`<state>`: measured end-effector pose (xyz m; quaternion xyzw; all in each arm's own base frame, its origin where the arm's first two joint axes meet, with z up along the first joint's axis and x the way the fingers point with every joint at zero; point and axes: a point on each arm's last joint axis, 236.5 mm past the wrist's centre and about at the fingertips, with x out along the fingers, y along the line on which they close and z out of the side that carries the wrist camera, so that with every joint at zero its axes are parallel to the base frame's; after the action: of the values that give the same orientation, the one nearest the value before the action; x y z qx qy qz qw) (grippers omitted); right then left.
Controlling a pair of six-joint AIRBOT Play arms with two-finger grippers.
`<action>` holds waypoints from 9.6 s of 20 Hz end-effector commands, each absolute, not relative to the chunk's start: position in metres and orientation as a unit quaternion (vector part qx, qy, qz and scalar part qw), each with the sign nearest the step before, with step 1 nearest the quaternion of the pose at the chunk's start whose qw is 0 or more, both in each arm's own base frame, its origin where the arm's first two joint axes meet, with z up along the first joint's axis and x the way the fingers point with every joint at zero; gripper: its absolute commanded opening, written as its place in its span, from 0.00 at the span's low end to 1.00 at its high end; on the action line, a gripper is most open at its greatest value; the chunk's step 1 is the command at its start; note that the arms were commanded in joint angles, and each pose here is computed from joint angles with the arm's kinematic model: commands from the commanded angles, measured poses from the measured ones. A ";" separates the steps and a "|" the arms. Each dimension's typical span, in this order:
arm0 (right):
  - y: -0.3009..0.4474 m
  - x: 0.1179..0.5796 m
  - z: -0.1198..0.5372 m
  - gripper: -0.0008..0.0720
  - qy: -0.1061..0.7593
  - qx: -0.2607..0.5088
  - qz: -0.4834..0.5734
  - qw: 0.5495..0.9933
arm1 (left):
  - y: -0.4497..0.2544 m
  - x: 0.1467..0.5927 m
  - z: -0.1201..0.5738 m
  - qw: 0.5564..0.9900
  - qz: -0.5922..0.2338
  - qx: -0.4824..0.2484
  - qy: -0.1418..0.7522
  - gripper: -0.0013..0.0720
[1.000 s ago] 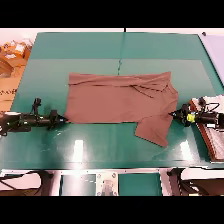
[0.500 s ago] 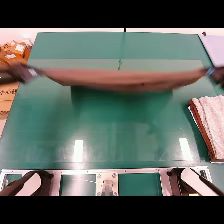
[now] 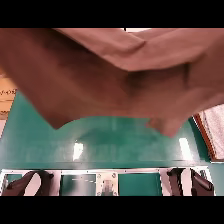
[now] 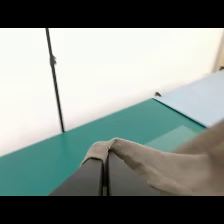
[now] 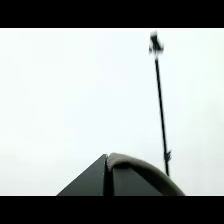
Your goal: Fold the shirts.
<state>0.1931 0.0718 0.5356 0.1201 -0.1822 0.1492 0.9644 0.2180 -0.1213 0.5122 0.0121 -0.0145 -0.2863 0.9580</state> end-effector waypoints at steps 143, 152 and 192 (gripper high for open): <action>0.064 0.309 0.029 0.03 0.543 0.419 0.102 0.720 | -0.078 0.343 -0.001 0.779 -0.130 -0.070 0.610 0.04; 0.041 0.444 -0.060 0.04 0.579 0.426 0.073 0.691 | -0.095 0.461 -0.050 0.799 -0.132 -0.113 0.576 0.06; 0.032 0.419 -0.027 0.03 0.576 0.330 0.308 0.682 | -0.123 0.484 0.039 0.802 -0.176 -0.096 0.563 0.04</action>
<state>0.4213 0.0361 -0.0450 0.3468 0.5674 0.3267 0.6716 0.4893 -0.0957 0.0461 -0.1161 0.5554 -0.1553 0.8087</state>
